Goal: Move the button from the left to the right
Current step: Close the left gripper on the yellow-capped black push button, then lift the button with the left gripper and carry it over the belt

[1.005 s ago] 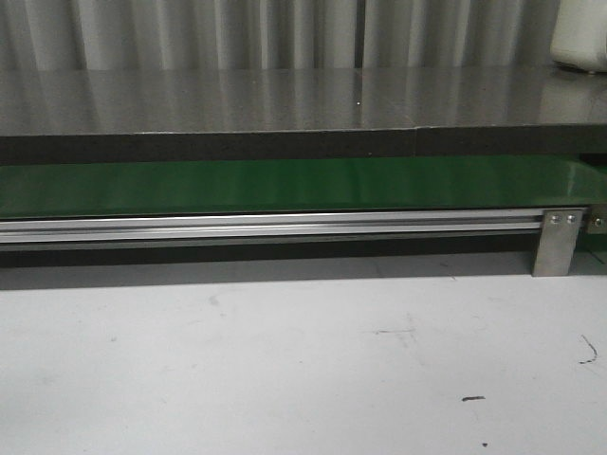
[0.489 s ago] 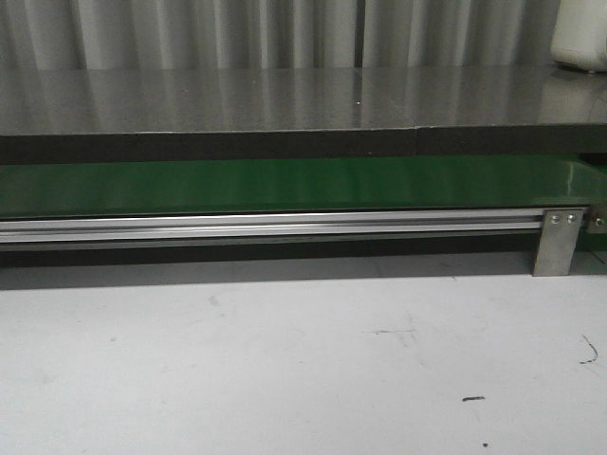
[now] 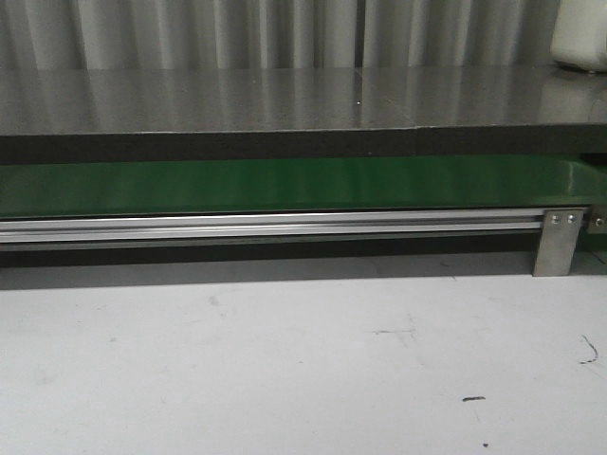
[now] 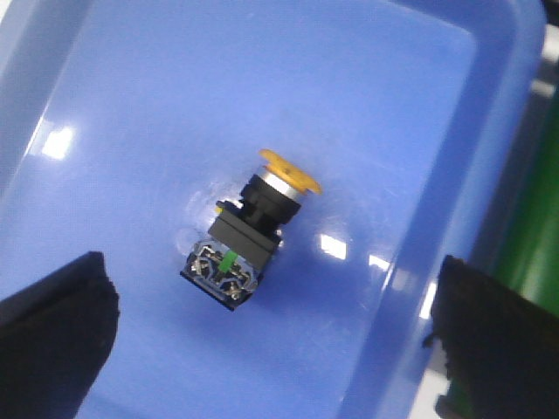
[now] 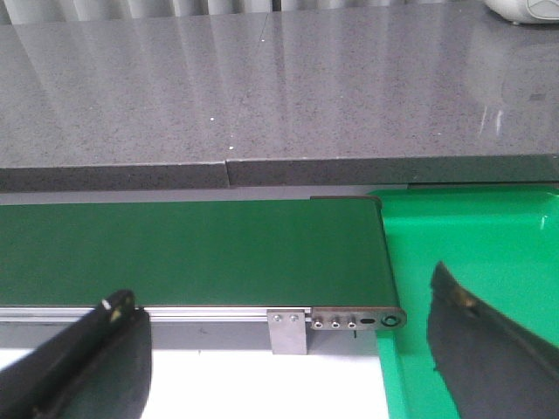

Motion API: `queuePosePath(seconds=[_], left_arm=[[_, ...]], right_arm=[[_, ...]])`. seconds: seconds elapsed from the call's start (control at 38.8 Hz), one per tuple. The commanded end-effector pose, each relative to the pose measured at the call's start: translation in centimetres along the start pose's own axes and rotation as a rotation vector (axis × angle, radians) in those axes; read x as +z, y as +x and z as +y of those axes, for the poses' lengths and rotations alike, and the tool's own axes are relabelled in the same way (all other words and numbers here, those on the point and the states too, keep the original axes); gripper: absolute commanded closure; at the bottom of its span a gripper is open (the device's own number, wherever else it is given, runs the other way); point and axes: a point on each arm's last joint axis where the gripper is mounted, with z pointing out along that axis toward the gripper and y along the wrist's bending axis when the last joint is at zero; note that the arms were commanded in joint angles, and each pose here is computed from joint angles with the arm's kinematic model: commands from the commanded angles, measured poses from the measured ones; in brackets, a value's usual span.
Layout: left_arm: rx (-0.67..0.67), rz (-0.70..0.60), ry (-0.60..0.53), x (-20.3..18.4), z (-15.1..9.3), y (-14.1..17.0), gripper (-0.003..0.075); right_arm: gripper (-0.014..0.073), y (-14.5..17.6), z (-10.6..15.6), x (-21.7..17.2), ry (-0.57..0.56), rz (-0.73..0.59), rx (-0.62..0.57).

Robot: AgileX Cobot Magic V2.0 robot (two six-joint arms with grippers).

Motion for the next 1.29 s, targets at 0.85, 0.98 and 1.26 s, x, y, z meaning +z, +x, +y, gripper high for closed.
queuePosePath(seconds=[0.85,0.98,1.26], left_arm=[[0.106,0.123,-0.034,6.2,1.7,-1.0,0.0594],[0.106,0.117,-0.035,5.9,1.7,-1.1,0.0611],[0.085,-0.010,-0.037,1.9,1.5,-2.4,0.0611]], right_arm=[[-0.0059,-1.8,0.1,-0.3,0.001,-0.109,-0.003],[-0.0059,-1.8,0.1,-0.3,0.001,-0.109,-0.003],[-0.0059,-1.8,0.1,-0.3,0.001,-0.109,-0.003]])
